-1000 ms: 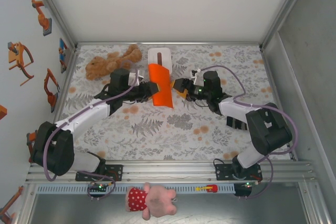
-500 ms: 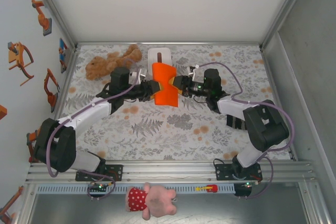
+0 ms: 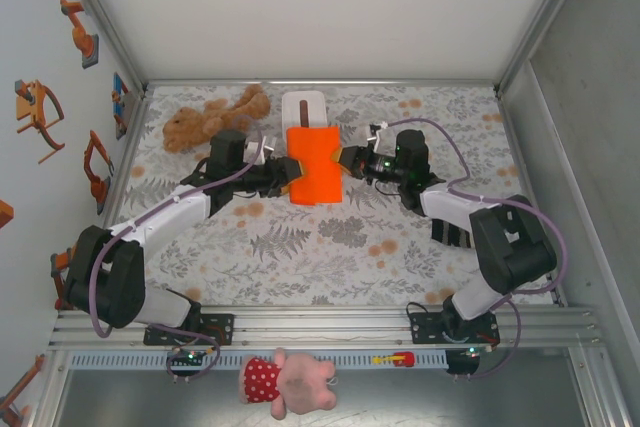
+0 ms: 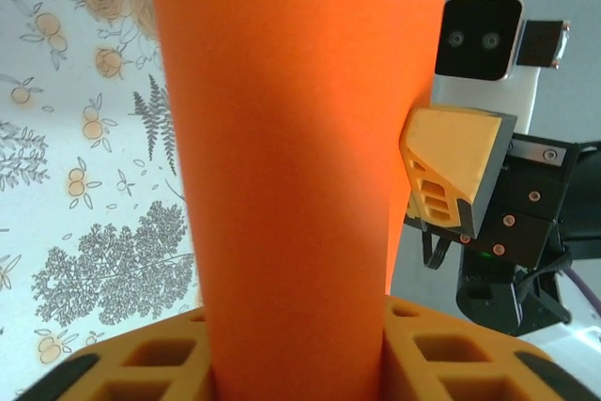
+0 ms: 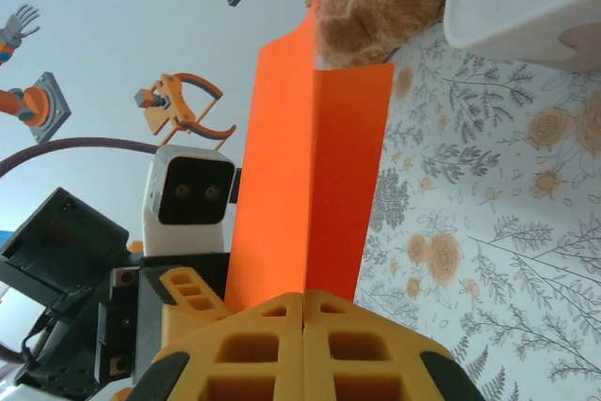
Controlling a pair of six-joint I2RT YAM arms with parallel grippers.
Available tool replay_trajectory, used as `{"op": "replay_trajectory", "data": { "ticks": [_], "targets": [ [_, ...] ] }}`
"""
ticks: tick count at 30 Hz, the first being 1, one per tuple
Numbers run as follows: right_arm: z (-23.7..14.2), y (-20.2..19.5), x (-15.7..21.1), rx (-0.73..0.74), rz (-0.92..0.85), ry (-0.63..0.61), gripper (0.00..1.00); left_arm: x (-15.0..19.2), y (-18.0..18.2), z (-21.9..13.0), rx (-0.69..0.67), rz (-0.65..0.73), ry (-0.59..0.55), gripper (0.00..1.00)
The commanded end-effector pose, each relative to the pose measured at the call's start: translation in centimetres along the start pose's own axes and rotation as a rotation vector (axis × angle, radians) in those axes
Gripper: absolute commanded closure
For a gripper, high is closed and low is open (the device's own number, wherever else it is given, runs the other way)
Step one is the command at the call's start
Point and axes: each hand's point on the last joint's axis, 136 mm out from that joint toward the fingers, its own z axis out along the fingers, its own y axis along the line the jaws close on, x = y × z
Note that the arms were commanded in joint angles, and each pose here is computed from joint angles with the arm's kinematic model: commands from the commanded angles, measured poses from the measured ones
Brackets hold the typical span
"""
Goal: Fold a paper plane with a square sheet of paper (pick it up from the middle)
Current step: First fold in half a square sheet of paper at the center of the table.
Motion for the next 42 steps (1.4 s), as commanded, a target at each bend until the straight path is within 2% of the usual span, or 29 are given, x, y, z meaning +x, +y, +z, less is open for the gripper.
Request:
{"op": "replay_trajectory", "data": {
  "ticks": [1,4,8,10,14,19,27,32,35,42],
  "targets": [
    [-1.0,0.5,-0.3,0.055,-0.047,-0.015,1.0,-0.6,0.7,-0.5,-0.059,0.011,-0.023,0.47],
    [-2.1,-0.7,-0.2,0.204,-0.088,-0.004,1.0,-1.2,3.0,-1.7,-0.199,0.019,-0.075,0.23],
    [-5.3,-1.3,-0.6,0.424,-0.153,-0.003,1.0,-2.5,6.6,-4.2,-0.41,0.035,-0.178,0.07],
    [-7.1,-1.0,-0.7,0.504,-0.174,0.005,1.0,-3.0,7.0,-5.3,-0.454,0.057,-0.226,0.01],
    [-9.7,0.9,-1.2,0.635,-0.242,0.019,1.0,-3.7,6.9,-6.6,-0.487,0.089,-0.293,0.04],
    [-9.7,2.0,-1.4,0.654,-0.224,0.031,1.0,-3.9,6.7,-6.7,-0.467,0.086,-0.321,0.04],
    [-2.6,-1.8,0.9,0.609,-0.1,0.101,1.0,-3.0,7.7,-4.5,-0.385,-0.011,-0.272,0.04],
    [1.8,-2.5,1.4,0.43,0.032,0.085,1.0,-2.0,8.6,-3.0,-0.353,-0.042,-0.225,0.02],
    [2.6,-5.3,1.7,0.45,0.089,0.087,1.0,-1.3,9.2,-1.9,-0.363,-0.042,-0.19,0.0],
    [2.9,-10.8,1.9,0.512,0.126,0.105,1.0,0.5,10.1,1.3,-0.403,-0.018,-0.097,0.07]
  ]
}}
